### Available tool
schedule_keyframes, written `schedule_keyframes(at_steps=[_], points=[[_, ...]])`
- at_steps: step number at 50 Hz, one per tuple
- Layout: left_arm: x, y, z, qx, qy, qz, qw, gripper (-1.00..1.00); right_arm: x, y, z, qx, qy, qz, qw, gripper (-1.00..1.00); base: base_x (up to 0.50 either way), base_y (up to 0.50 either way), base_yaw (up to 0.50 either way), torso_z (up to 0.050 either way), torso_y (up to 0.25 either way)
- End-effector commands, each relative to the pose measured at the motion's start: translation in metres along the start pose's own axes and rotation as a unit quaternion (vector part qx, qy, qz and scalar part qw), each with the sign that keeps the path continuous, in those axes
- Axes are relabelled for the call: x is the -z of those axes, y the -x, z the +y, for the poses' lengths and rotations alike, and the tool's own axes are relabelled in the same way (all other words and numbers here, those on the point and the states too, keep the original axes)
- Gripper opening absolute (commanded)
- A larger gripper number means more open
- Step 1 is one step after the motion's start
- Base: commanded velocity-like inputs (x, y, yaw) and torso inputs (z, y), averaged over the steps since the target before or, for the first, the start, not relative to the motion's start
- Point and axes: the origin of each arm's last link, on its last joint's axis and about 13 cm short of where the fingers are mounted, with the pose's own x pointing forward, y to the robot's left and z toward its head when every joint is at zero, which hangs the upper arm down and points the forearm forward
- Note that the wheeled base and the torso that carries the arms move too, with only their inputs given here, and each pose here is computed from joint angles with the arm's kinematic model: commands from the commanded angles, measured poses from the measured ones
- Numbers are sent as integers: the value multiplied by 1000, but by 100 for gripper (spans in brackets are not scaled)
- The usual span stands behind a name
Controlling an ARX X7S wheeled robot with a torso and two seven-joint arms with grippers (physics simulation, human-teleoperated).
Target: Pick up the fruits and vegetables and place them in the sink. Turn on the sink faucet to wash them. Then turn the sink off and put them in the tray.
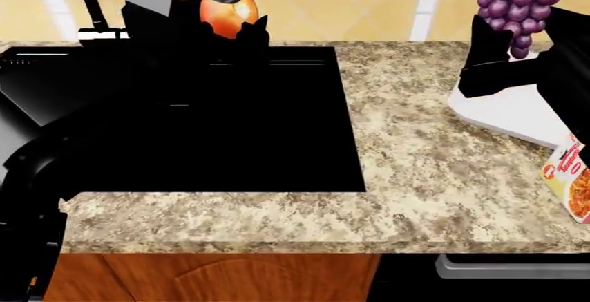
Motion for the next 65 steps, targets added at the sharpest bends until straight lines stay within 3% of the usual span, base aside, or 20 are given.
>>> schedule_keyframes(at_steps=[1,20,37,65], points=[[-3,3,-2,-1,3,-7,1000,-100,-4,2,-5,11,13,-10,1000,-100,12,-500,0,0,0],[-6,7,0,-7,-4,-10,1000,-100,-15,4,-8,12,7,-17,1000,-100,9,-500,0,0,1],[-7,6,2,-6,-10,-10,1000,-100,3,-2,-14,14,-20,23,999,-100,9,-500,0,0,1],[-4,9,10,-21,-16,-3,1000,-100,24,-23,3,-38,-43,57,997,-100,13,-429,0,1,1]])
